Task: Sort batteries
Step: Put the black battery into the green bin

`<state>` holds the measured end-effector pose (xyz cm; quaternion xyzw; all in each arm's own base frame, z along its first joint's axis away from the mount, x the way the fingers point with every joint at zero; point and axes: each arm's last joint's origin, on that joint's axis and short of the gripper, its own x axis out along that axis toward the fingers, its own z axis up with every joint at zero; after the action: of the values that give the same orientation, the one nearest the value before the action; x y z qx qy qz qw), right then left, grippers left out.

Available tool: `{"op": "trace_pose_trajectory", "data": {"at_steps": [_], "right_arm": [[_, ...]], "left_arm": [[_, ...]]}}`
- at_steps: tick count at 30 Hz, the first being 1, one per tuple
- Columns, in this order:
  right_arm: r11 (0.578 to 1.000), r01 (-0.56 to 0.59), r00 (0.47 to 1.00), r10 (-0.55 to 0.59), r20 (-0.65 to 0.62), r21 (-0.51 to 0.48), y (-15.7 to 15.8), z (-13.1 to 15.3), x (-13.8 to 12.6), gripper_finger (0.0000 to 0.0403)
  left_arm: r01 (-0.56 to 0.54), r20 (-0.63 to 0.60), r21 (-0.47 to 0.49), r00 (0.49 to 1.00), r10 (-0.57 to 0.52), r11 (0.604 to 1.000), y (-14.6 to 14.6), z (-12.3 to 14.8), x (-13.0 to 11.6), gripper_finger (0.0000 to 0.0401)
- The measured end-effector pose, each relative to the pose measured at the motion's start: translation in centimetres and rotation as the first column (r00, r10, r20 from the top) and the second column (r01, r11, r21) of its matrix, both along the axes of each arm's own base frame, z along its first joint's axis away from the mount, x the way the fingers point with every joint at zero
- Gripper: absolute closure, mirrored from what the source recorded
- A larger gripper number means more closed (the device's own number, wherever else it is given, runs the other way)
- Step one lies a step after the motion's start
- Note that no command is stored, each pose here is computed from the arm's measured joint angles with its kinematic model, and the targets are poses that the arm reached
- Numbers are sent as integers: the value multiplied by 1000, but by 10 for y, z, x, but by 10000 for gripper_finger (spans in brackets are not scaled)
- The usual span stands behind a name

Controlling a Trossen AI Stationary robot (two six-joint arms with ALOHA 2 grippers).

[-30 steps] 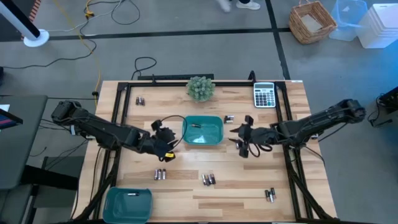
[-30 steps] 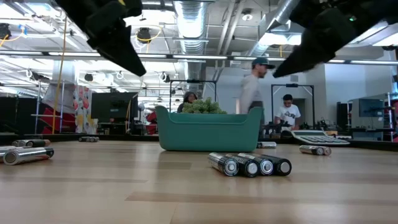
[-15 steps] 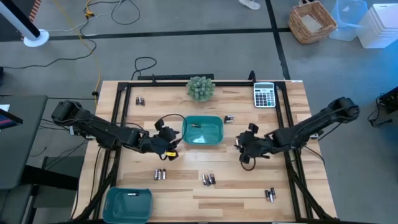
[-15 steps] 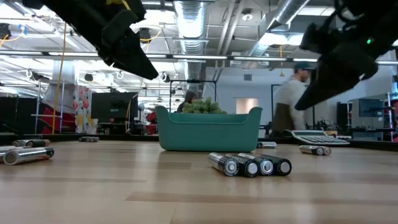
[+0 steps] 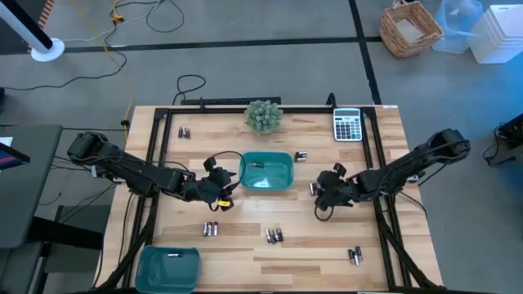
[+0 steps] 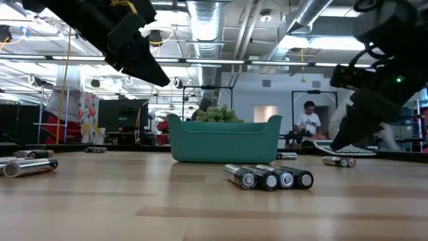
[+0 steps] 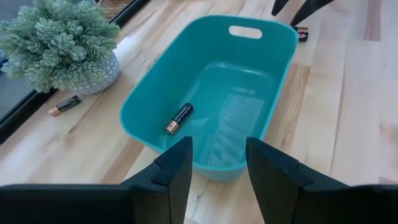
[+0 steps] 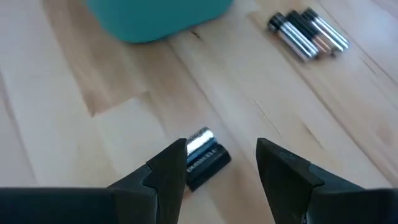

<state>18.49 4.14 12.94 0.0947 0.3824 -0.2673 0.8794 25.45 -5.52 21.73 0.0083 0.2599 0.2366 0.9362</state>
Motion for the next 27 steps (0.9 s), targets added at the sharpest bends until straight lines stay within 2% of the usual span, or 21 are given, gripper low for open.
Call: {"op": "trace_pose_trajectory", "data": {"at_steps": [13, 19, 27], "right_arm": [[994, 105, 994, -104, -36, 36, -6, -5, -8, 195], [994, 96, 995, -97, 12, 59, -4, -3, -4, 195], [991, 105, 994, -106, 9, 83, -3, -6, -2, 195]], "left_arm": [[-1, -2, 4, 1000, 1, 1000, 0, 0, 0, 258], [0, -3, 4, 1000, 0, 1000, 0, 0, 0, 258], [0, -2, 4, 1000, 0, 1000, 0, 0, 0, 258]]}}
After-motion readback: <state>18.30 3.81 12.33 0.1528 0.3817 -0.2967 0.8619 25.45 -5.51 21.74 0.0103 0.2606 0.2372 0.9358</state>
